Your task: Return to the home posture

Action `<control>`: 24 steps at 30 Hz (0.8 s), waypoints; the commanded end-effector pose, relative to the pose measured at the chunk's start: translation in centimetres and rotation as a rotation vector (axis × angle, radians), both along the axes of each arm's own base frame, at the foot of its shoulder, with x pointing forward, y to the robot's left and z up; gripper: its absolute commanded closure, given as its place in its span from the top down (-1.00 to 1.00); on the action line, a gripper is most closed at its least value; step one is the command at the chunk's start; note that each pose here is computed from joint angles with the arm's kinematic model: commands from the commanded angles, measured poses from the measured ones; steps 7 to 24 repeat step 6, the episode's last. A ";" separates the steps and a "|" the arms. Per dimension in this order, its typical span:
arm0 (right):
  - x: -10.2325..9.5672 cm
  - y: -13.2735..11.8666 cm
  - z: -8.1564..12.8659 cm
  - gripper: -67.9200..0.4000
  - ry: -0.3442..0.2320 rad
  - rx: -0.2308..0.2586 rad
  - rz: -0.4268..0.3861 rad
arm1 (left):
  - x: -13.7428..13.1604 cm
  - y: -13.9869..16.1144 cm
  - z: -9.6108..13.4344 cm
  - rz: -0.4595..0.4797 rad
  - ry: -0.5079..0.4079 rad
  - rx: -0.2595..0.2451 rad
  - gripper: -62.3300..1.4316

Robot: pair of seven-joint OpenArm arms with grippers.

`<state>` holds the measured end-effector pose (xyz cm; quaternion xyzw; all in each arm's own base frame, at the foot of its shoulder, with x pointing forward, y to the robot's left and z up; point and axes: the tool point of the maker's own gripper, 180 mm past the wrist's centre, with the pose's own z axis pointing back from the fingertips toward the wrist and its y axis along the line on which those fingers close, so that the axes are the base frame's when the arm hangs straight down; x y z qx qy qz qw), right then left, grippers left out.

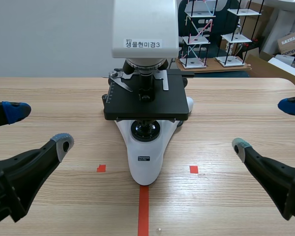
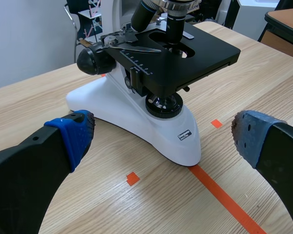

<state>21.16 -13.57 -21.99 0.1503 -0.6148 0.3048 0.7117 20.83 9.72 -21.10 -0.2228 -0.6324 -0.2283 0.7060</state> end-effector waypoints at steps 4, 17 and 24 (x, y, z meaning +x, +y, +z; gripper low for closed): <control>0.3 0.1 0.7 1.00 -0.023 0.015 0.007 | 0.0 -0.3 1.1 -0.002 -0.030 -0.023 0.91; 0.3 0.1 0.7 1.00 -0.023 0.015 0.007 | 0.0 -0.3 1.1 -0.002 -0.030 -0.023 0.91; 0.3 0.1 0.7 1.00 -0.023 0.015 0.007 | 0.0 -0.3 1.1 -0.002 -0.030 -0.023 0.91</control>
